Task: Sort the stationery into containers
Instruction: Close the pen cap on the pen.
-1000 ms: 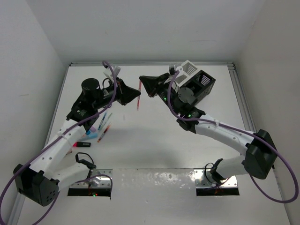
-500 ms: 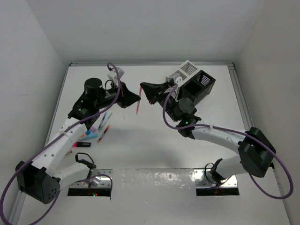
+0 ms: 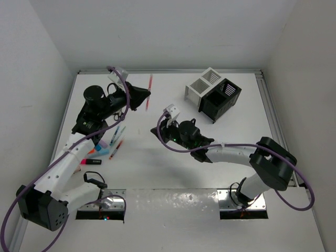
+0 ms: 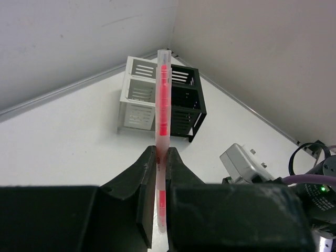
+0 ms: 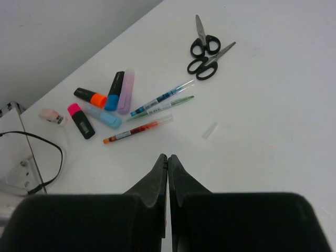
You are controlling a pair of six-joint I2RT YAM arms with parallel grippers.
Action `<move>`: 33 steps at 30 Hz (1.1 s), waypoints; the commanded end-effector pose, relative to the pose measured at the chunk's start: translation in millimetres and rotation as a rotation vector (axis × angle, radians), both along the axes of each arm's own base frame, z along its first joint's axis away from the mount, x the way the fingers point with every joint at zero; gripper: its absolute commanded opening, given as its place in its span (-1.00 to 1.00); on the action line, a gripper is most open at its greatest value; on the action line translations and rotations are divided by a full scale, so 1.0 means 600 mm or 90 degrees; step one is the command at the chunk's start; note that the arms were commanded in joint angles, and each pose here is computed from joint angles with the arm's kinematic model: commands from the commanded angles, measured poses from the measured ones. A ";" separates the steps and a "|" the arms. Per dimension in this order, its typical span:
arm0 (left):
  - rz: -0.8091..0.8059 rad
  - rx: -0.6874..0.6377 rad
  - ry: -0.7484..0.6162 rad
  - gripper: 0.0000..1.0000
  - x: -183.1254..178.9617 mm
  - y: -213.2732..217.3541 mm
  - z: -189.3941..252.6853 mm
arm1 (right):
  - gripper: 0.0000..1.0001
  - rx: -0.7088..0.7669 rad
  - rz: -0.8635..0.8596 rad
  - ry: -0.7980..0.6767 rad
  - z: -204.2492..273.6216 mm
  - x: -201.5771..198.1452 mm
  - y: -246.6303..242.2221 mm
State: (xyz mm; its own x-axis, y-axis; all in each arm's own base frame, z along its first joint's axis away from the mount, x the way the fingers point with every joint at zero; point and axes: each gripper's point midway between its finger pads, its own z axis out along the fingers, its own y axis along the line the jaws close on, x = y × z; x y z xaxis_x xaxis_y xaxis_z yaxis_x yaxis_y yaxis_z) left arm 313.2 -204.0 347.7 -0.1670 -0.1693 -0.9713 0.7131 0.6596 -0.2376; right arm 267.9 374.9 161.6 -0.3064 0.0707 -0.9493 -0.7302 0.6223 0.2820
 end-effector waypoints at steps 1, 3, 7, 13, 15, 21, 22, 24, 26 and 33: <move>0.013 0.002 -0.086 -1.00 0.001 0.009 0.051 | -1.00 0.050 0.020 -0.033 0.065 -0.002 0.007; 0.013 0.007 -0.091 -1.00 -0.002 0.009 0.050 | -1.00 0.050 0.017 -0.041 0.078 0.003 0.002; 0.017 0.020 -0.099 -1.00 -0.004 0.014 0.048 | -0.97 0.030 0.003 -0.052 0.088 0.012 -0.018; 0.022 0.041 -0.110 -1.00 -0.006 0.019 0.038 | -0.51 -0.019 -0.040 -0.052 0.108 0.051 -0.072; 0.021 0.050 -0.112 -1.00 -0.007 0.019 0.032 | -0.12 -0.027 -0.029 -0.065 0.143 0.055 -0.087; 0.007 0.065 -0.107 -1.00 -0.012 0.016 0.012 | 0.28 -0.002 -0.008 -0.130 0.249 0.064 -0.100; 0.003 0.066 -0.103 -1.00 -0.014 0.013 0.009 | 0.27 0.009 -0.004 -0.140 0.267 0.064 -0.098; -0.004 0.087 -0.120 -1.00 -0.015 0.010 0.005 | 0.22 0.035 0.014 -0.162 0.306 0.061 -0.087; -0.013 0.091 -0.123 -1.00 -0.020 0.004 0.002 | 0.21 0.073 0.029 -0.178 0.345 0.058 -0.077; -0.049 0.091 -0.118 -1.00 -0.036 -0.011 -0.004 | 0.28 0.127 0.037 -0.174 0.371 0.080 -0.039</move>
State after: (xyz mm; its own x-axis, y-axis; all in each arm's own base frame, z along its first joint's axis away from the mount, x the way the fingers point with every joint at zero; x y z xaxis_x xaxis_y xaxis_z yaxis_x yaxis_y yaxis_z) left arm 302.4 -205.5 332.4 -0.0461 -0.0183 -0.9988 0.7562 0.6526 -0.0469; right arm 313.0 340.0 368.0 -0.0564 0.1967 -0.9788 -0.8124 0.5608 0.1595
